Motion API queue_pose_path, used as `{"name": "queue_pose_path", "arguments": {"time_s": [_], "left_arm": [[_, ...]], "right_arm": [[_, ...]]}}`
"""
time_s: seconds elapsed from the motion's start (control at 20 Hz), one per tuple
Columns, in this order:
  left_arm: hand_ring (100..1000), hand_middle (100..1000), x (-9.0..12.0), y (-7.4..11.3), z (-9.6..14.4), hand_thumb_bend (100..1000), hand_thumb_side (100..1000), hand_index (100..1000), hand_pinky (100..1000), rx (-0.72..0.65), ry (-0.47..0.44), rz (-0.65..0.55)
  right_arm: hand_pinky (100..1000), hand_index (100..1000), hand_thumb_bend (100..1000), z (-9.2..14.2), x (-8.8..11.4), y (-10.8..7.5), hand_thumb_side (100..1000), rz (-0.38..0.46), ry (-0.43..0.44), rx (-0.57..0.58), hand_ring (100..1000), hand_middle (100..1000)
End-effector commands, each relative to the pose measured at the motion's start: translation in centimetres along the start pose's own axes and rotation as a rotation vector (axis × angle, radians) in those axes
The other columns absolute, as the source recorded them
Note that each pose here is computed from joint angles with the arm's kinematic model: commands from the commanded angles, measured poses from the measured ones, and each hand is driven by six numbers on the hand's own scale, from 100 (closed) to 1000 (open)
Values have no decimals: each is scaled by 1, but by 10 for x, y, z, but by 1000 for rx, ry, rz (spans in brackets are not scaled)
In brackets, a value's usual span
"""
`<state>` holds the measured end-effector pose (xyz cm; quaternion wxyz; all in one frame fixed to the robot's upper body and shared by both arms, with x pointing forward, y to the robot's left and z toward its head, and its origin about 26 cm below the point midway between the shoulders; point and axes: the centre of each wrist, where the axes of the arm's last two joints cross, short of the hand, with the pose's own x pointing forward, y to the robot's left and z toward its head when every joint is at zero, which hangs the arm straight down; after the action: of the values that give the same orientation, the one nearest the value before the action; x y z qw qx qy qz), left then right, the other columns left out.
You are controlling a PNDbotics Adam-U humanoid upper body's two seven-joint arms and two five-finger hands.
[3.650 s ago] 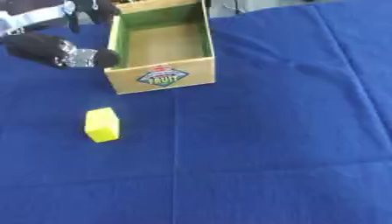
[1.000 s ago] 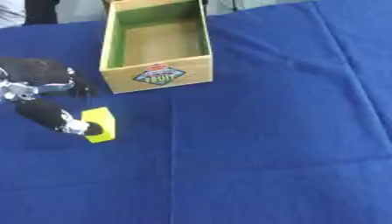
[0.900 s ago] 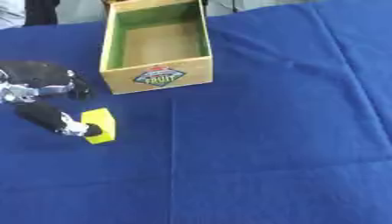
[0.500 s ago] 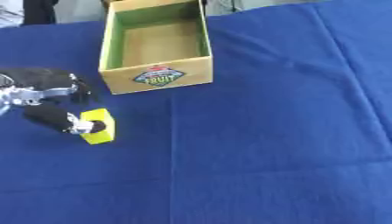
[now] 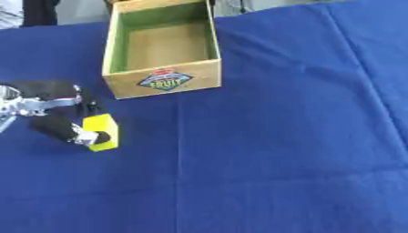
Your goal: Pick up objects on the table and place them in the box.
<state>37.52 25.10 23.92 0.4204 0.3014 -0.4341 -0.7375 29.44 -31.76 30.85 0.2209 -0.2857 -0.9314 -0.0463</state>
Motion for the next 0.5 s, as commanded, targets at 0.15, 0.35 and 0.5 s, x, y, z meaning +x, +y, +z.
{"name": "queue_pose_path", "arguments": {"time_s": [0.15,0.35,0.5], "left_arm": [[721,728,-3,5,5,709,842,912,537,-9,2,-10],[712,712,-2,5,5,696,835,902,526,2,-2,-7],[710,705,-1,5,5,675,792,902,520,-3,-2,-15]], "right_arm": [[647,726,100,-5,6,-3,909,-1,-21,1,673,516],[648,726,100,-5,6,-3,909,-2,-20,1,673,516],[648,726,100,-5,6,-3,908,-3,-20,1,673,516]]}}
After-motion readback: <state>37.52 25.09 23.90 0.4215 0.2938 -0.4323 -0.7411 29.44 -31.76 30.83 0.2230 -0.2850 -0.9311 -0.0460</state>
